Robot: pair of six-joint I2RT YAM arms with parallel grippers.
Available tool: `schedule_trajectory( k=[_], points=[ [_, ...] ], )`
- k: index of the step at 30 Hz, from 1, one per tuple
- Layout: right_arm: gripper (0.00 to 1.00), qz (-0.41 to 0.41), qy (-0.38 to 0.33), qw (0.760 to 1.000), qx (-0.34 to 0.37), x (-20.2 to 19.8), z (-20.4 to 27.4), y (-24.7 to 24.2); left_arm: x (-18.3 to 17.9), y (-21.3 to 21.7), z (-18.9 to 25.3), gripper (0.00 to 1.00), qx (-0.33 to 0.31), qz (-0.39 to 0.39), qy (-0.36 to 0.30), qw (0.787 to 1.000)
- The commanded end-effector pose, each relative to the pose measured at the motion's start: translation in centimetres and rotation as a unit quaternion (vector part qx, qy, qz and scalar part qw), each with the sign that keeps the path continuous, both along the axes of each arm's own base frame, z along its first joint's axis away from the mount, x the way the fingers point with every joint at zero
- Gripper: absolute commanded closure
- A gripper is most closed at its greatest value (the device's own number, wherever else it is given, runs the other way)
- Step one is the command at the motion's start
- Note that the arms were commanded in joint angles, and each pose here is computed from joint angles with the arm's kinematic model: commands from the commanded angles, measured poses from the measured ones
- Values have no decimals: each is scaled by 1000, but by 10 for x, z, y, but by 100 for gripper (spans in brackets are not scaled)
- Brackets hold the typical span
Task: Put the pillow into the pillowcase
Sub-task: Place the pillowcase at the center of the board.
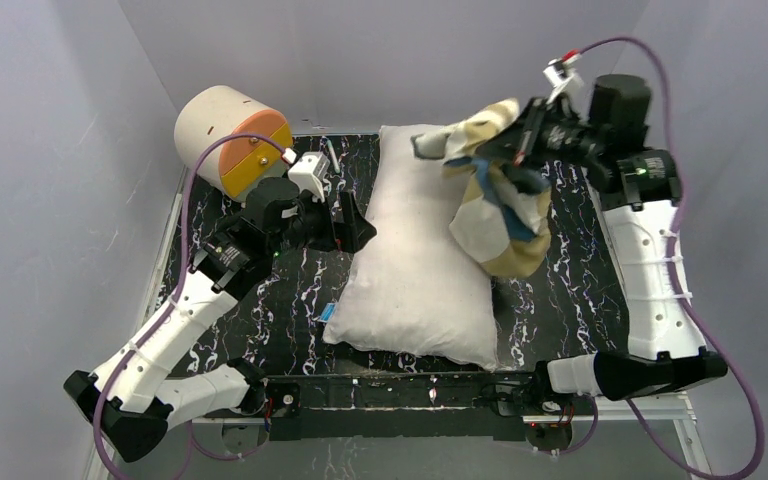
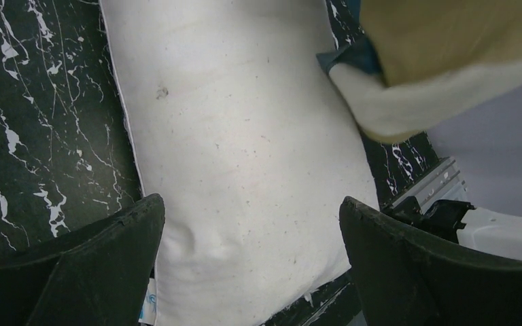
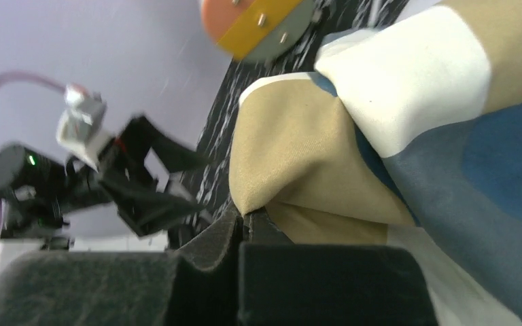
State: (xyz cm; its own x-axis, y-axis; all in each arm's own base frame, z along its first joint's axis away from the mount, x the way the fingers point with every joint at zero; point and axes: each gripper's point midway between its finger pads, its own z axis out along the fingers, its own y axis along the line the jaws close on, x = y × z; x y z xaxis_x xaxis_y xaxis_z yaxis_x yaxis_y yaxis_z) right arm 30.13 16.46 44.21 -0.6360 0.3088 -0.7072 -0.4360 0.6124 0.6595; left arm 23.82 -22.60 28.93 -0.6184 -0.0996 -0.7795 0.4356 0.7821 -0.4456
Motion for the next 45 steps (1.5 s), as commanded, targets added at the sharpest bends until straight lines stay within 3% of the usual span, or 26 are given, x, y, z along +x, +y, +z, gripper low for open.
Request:
schedule_trajectory(
  k=[1, 5, 11, 12, 14, 15, 18, 21, 26, 31, 36, 41, 45],
  points=[
    [99, 107, 69, 992, -24, -42, -53, 60, 0, 7, 13, 2, 9, 17, 2, 1000],
    [99, 136, 109, 983, -61, -64, -94, 79, 1, 8, 6, 2, 12, 26, 11, 1000],
    [98, 135, 103, 984, -49, -69, -102, 80, 3, 5, 2, 2, 8, 28, 21, 999],
    [92, 132, 101, 985, -51, -69, -102, 79, 3, 3, 1, 2, 8, 25, 22, 999],
    [64, 121, 101, 986, -54, -67, -103, 77, 4, 2, 0, 2, 8, 22, 21, 1000],
    [55, 116, 101, 986, -56, -66, -103, 75, 5, 1, -2, 2, 9, 20, 23, 1000],
    [40, 77, 97, 989, -84, -62, -99, 63, 5, -7, -10, 2, 5, 5, 30, 1000],
    [31, -15, 87, 986, -145, -51, -93, 29, 1, -18, -28, 2, 3, -22, 56, 998],
    [28, -157, 106, 962, -196, -42, -111, -19, 4, -32, -51, 2, 1, -40, 83, 996],
    [29, -225, 166, 934, -221, -52, -155, -44, 8, -49, -39, 2, -34, -60, 83, 994],
    [28, -282, 173, 917, -224, -61, -193, -66, 11, -56, -32, 2, -47, -71, 75, 994],
    [27, -272, 182, 922, -207, -65, -213, -60, 26, -58, -52, 2, -40, -57, 53, 996],
    [25, -255, 188, 920, -231, -61, -247, -57, 46, -54, -73, 2, 19, -43, 40, 998]
  ],
)
